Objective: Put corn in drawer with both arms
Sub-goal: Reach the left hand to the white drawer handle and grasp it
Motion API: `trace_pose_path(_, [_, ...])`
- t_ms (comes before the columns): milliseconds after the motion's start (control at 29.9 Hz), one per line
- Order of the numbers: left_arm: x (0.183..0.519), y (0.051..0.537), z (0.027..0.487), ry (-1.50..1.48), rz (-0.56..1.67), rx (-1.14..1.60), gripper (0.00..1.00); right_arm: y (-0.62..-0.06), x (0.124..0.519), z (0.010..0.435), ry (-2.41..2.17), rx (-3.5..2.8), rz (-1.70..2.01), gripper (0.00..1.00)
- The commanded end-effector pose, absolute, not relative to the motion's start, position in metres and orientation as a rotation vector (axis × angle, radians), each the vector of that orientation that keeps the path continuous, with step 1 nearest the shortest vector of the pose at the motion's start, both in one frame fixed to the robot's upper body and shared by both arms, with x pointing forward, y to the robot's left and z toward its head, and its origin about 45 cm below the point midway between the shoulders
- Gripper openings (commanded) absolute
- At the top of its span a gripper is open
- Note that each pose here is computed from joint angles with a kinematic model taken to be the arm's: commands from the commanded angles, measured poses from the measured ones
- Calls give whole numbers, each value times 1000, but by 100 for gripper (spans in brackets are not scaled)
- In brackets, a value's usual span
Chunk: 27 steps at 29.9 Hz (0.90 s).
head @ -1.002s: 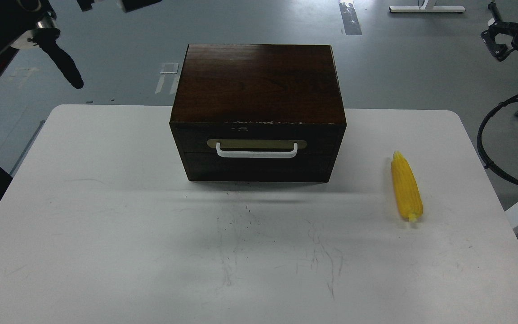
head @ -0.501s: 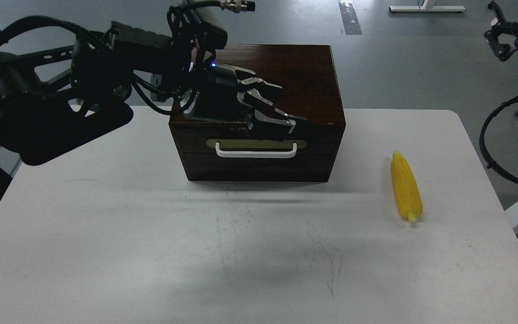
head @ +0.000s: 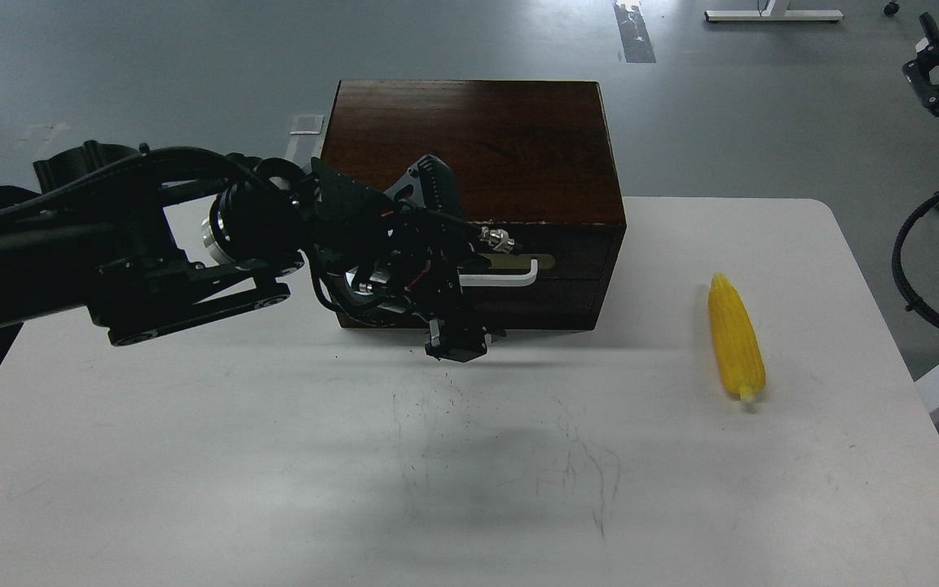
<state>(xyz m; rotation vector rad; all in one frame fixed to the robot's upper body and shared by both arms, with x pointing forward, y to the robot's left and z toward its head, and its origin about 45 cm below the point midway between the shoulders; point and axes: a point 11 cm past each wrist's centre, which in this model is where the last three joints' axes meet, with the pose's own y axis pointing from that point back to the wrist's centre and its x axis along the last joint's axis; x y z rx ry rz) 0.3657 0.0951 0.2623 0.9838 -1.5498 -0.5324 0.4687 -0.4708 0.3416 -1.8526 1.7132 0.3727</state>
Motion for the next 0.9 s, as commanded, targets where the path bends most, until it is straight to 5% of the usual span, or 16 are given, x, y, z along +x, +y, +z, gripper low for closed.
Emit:
trace_pose_path(0, [366,97,260,-1557,-543,996,84,-471,468,340,1716,-1853,374,100])
trace_pose_path(468, [380,99,276,-1590,-518,1033,83,-473,468,340,1722,-1851,374,100])
trace_pose_path(869, [387,116,255,-1530,-519,1086,72,-473,468,340,1719,-1847,372,100])
